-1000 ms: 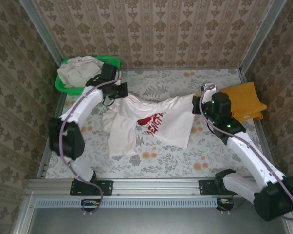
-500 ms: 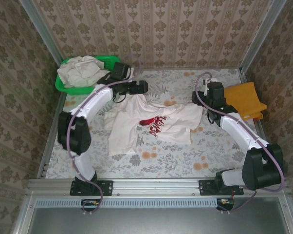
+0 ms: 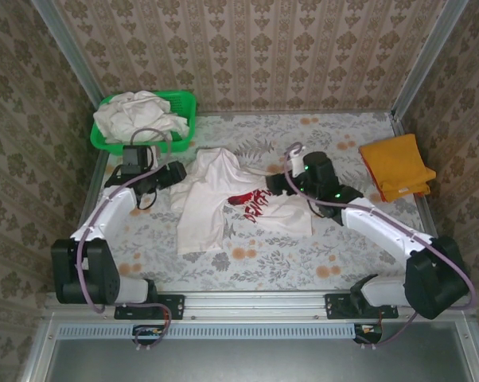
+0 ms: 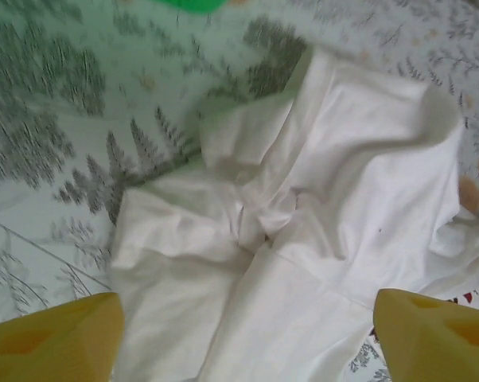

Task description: Fold and stack the t-shirts

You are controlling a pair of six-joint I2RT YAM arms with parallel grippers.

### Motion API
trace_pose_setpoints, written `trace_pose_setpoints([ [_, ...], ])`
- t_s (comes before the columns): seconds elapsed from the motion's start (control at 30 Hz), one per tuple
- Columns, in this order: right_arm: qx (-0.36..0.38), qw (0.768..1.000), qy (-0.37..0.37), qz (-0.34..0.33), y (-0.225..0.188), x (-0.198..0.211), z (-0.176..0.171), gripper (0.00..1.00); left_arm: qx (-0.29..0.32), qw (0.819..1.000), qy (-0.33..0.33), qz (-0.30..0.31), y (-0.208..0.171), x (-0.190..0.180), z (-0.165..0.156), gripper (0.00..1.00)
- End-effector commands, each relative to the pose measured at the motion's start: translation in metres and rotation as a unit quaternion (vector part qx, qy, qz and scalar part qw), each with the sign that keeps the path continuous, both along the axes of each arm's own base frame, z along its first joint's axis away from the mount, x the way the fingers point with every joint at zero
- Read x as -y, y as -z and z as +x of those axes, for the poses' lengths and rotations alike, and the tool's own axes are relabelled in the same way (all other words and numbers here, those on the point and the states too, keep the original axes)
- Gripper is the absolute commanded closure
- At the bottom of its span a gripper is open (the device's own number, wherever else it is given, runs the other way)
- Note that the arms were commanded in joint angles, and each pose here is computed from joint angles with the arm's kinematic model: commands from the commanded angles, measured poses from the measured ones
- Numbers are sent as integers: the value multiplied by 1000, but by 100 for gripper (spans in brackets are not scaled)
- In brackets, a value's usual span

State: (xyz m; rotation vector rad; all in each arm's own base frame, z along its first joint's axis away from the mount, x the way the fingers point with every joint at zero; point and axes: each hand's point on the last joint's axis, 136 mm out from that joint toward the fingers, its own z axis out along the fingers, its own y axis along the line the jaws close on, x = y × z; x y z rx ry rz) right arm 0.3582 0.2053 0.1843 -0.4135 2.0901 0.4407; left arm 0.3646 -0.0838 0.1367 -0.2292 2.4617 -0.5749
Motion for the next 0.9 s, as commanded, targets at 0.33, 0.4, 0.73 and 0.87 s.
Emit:
trace_pose_setpoints([
  [0.33,-12,1000,-15,16,13,-17,1,9,-76,994,81,-2,68,41,15,51],
  [0.4,-12,1000,-11,15,13,-16,1,9,-85,993,85,-7,72,45,17,56],
  [0.73,-40,998,-57,-3,38,-49,-11,8,-74,992,99,-11,47,68,7,96],
  [0.87,-39,995,-96,-6,48,-82,-24,8,-78,993,93,-7,35,74,0,98],
])
